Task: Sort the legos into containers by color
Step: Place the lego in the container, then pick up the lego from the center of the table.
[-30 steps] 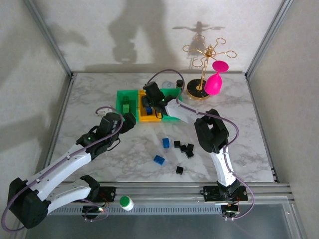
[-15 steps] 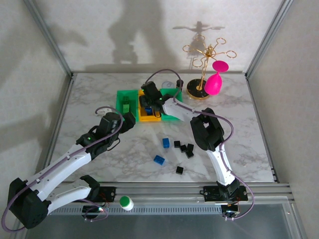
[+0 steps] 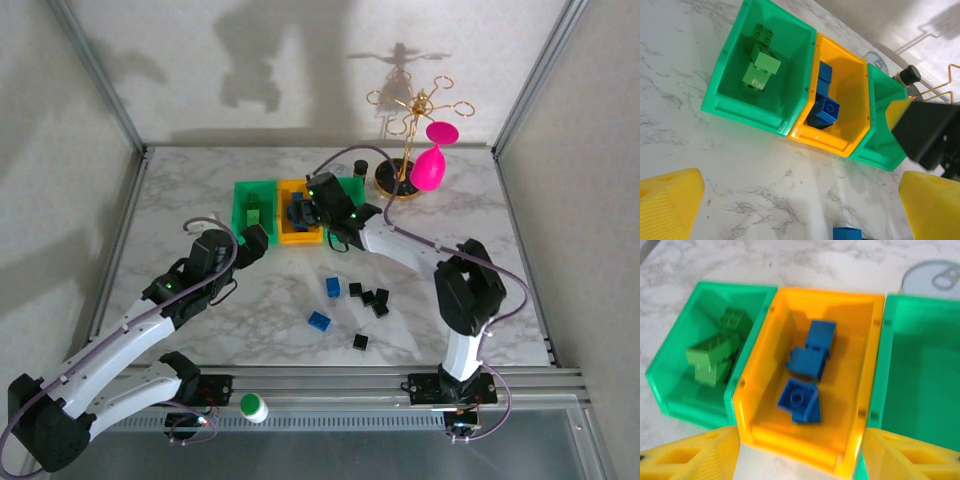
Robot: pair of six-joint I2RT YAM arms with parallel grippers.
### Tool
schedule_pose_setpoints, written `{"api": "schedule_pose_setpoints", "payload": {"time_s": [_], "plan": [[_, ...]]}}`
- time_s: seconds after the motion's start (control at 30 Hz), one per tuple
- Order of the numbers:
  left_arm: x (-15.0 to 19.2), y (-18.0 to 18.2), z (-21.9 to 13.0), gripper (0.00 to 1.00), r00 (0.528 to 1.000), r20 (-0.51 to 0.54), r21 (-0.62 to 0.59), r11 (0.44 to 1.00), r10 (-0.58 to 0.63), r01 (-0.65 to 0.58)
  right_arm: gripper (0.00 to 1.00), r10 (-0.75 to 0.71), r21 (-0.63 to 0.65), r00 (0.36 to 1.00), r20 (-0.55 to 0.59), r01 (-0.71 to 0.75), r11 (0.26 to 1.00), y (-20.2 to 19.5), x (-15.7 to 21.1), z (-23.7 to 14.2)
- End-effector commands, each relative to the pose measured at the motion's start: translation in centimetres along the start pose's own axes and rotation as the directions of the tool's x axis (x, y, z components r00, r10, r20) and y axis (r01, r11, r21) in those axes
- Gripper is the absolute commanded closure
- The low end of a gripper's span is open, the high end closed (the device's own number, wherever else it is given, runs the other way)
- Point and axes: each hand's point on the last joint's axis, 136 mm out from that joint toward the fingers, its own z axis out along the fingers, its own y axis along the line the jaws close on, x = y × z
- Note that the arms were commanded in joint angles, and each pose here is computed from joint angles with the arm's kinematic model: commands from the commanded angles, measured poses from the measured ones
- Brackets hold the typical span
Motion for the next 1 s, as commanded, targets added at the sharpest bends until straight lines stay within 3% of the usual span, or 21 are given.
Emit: {"api": "schedule_pose_setpoints", "payload": {"time_s": [0.0,0.2,0.43,0.97], "plan": [[1.4,0.5,-0.3,0.0,0.999,-0.041,0.012,1.0,-0.011,0.012,0.32,0.009,0.012,0.999,-0.035,-0.008,1.0,0.2,3.0,-1.9],[2.9,0.3,-0.6,0.0,0.997,-0.079,0.047,0.999,-0.017,0.02,0.32,0.06,0.128,0.987,-0.151,-0.041,0.991,-2.3,9.3,-4.3],[4.9,-0.3,-0.9,0.0,0.992,-0.121,0.084,0.996,-0.021,0.031,0.31,0.119,0.147,0.959,-0.259,-0.082,0.986,-3.6,15.5,-5.3],[6.3,-0.5,-1.0,0.0,0.99,-0.142,0.074,0.997,0.007,0.004,0.46,0.05,0.145,0.939,-0.34,-0.001,0.989,-2.5,18.9,-3.4]]}}
